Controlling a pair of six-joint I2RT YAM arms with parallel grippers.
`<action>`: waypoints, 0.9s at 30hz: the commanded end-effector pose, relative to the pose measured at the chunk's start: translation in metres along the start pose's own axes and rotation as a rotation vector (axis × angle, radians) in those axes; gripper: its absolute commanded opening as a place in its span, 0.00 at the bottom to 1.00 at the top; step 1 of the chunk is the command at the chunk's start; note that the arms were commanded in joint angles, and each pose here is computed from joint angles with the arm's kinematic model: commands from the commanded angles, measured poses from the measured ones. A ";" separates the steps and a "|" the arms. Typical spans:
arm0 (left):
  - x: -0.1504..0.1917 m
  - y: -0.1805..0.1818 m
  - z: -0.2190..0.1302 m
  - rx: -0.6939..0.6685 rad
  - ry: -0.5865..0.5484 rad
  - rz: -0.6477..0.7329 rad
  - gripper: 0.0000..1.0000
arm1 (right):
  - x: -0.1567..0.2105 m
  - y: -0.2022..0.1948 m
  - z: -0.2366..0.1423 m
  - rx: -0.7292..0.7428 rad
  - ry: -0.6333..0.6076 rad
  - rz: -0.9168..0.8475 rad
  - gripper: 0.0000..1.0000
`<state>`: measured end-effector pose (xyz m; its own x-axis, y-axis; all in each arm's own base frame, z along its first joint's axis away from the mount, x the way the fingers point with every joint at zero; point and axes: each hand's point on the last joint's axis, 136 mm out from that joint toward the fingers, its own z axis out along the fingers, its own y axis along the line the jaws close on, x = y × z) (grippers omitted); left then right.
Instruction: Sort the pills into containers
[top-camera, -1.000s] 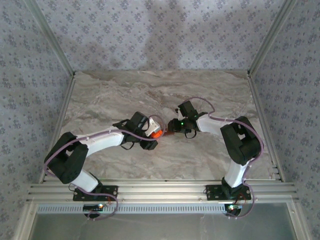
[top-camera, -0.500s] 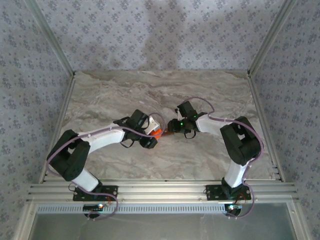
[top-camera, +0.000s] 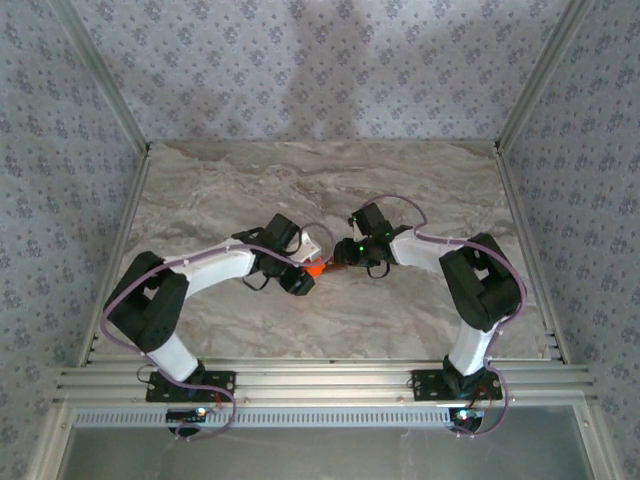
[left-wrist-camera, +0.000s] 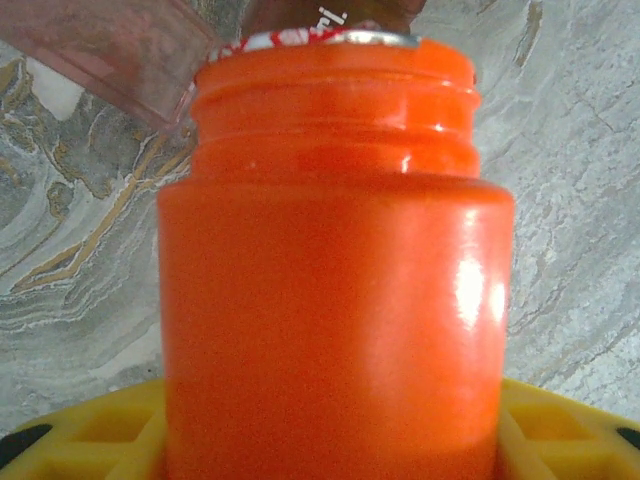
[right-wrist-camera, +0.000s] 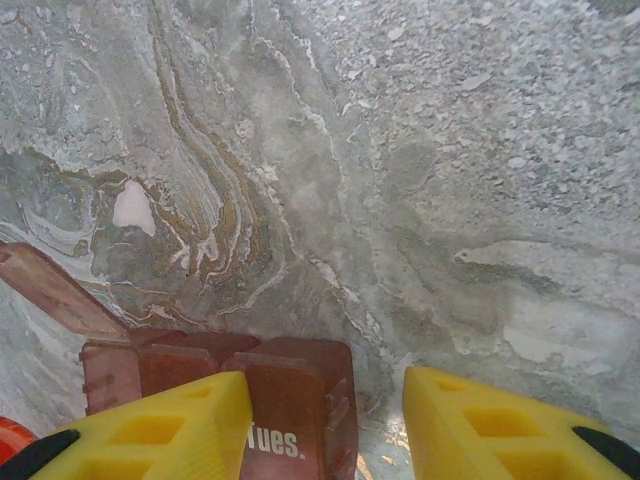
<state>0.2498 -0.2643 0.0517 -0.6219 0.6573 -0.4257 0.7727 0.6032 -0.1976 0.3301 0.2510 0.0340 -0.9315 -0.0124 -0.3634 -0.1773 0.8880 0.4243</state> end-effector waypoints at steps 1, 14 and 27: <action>0.001 0.002 -0.004 -0.002 0.041 0.017 0.00 | 0.028 -0.018 0.010 0.085 0.090 0.027 0.47; 0.005 0.010 -0.004 -0.030 0.084 0.013 0.00 | 0.029 -0.014 0.011 0.084 0.090 0.024 0.46; 0.004 0.016 -0.007 -0.062 0.148 0.026 0.00 | 0.030 -0.014 0.012 0.087 0.093 0.025 0.47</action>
<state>0.2568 -0.2530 0.0485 -0.6258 0.7132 -0.3157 0.7749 0.6148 -0.1471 0.3287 0.2549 0.0344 -0.9312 -0.0067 -0.3644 -0.1723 0.8891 0.4239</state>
